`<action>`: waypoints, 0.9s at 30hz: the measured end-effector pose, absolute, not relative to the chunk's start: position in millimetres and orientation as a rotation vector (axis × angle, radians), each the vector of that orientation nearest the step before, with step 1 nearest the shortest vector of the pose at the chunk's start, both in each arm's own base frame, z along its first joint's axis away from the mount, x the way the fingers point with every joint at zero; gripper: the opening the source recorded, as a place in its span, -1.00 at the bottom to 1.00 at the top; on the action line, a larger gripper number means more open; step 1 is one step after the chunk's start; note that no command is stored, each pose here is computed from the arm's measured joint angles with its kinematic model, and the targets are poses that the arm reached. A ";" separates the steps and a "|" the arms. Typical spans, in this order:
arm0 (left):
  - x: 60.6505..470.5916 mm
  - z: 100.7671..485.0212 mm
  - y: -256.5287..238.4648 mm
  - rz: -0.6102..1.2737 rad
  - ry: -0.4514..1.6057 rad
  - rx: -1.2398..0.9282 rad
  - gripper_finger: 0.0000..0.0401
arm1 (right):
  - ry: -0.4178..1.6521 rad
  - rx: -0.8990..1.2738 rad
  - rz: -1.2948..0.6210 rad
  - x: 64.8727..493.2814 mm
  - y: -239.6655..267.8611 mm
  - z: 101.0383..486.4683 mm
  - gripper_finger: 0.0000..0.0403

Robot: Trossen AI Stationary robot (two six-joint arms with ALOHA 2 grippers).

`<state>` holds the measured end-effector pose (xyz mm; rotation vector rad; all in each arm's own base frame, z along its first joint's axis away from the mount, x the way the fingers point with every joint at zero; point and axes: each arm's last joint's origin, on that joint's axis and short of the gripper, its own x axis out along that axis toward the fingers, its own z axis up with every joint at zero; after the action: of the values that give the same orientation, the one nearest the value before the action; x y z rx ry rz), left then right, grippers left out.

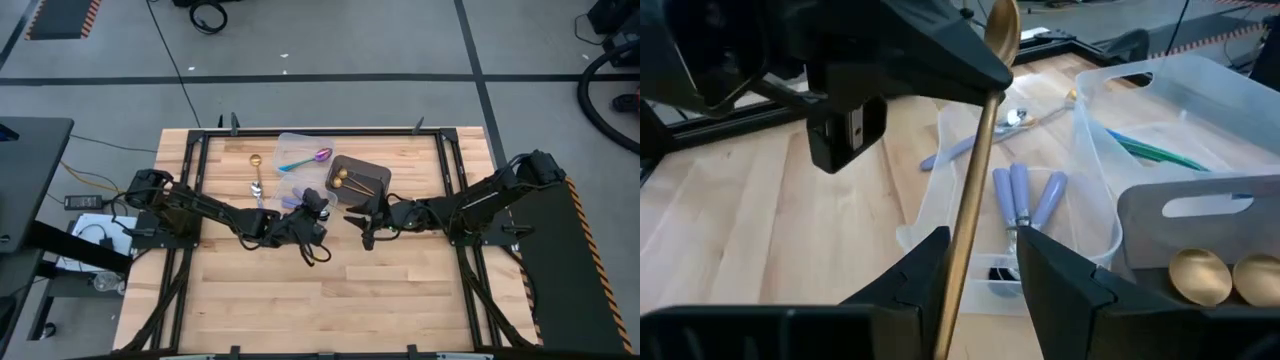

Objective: Sort silverware by color (type)
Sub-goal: Put the gold spoon into the black bin

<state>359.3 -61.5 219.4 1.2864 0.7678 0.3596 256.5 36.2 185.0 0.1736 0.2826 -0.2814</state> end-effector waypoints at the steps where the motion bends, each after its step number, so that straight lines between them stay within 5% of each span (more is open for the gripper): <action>1: 359.6 219.9 -61.4 0.361 0.765 1.288 -0.93 | 0.281 0.170 -0.281 256.5 36.1 185.2 -0.38; 21: 359.9 220.5 -61.8 0.341 0.775 1.350 -0.93 | 0.240 0.204 -0.284 257.4 36.0 188.4 -0.89; 27: 359.9 220.0 -62.0 0.333 0.773 1.351 -0.93 | 0.257 0.216 -0.284 256.8 36.1 186.7 -0.89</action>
<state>359.9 -62.0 220.0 1.3508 0.7729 0.3330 256.8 36.1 186.7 0.2164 0.2571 -0.2837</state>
